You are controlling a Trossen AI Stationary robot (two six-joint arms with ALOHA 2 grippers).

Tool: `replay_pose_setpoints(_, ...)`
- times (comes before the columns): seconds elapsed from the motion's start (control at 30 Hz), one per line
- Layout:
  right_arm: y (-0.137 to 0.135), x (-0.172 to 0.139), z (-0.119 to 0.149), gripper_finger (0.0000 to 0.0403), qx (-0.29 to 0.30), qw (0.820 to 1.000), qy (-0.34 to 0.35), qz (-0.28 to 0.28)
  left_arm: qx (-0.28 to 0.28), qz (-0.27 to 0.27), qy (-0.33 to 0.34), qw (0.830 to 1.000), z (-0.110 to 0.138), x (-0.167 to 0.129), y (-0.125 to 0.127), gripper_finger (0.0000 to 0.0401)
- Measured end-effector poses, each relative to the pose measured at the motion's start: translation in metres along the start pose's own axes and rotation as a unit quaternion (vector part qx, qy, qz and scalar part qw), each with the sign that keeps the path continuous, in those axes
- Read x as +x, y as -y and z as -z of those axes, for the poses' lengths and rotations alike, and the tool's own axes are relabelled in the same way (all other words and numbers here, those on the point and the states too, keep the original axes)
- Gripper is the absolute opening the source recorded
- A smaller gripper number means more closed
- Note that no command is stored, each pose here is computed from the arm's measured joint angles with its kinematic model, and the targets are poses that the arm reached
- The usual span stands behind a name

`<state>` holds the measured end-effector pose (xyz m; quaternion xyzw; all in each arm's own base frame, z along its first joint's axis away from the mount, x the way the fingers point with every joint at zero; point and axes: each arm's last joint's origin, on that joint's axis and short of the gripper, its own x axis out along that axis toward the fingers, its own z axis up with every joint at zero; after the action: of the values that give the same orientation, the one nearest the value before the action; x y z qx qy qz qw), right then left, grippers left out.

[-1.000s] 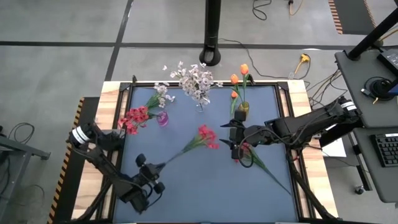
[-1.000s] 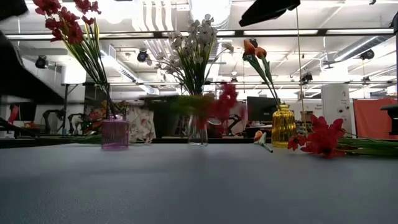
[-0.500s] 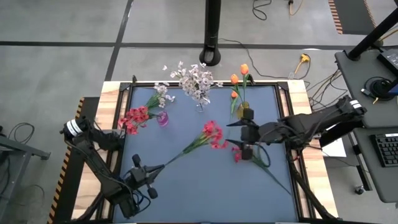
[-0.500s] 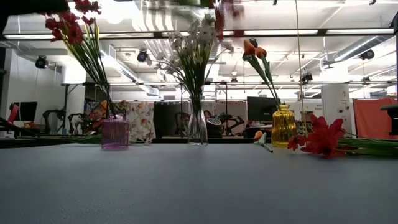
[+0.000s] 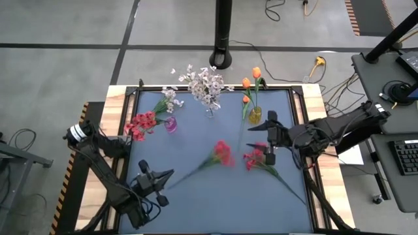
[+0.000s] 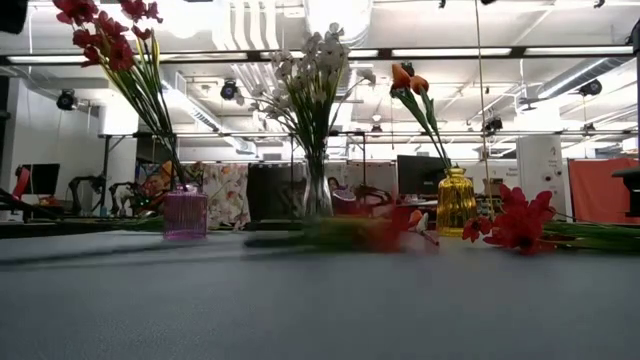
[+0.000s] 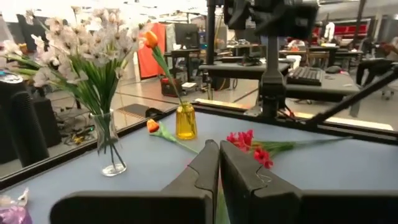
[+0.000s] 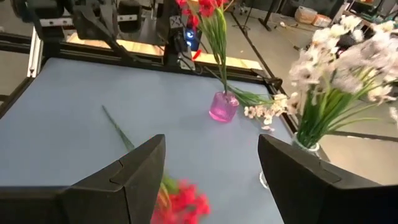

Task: Sort flowers into vase by color
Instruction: Put the red flower into the purple vase

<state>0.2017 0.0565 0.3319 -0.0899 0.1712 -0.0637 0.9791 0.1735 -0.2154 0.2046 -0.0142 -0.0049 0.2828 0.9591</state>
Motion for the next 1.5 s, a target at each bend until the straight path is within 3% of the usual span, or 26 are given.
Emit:
replay_pose_setpoints(0.2,-0.008,0.015,0.022,0.0249,-0.005,1.0,-0.001,0.001,0.04,-0.018,-0.016,0.999,-0.018,0.012,0.01,0.0001)
replay_pose_setpoints(0.4,-0.008,0.015,0.021,0.0249,0.002,1.0,0.013,0.002,0.054,-0.025,-0.155,0.986,-0.017,0.039,0.015,0.0)
replay_pose_setpoints(0.57,-0.008,0.015,0.019,0.0249,-0.003,1.0,0.019,0.002,0.095,-0.001,-0.23,0.969,0.005,0.077,0.022,0.0016)
replay_pose_setpoints(0.73,-0.009,0.017,0.024,0.0249,0.003,1.0,0.015,0.001,0.088,0.013,-0.287,0.954,0.031,0.107,0.014,0.0068)
replay_pose_setpoints(1.03,-0.01,0.018,0.025,0.0249,0.008,1.0,0.026,0.002,0.075,0.073,-0.303,0.947,0.067,0.125,0.001,0.0172)
replay_pose_setpoints(1.3,-0.009,0.018,0.023,0.0249,0.013,0.999,0.038,0.002,0.089,0.087,-0.333,0.935,0.108,0.128,-0.006,0.0165)
replay_pose_setpoints(1.5,-0.009,0.018,0.023,0.0249,0.016,0.999,0.038,0.002,0.079,0.065,-0.335,0.937,0.125,0.13,-0.002,0.0134)
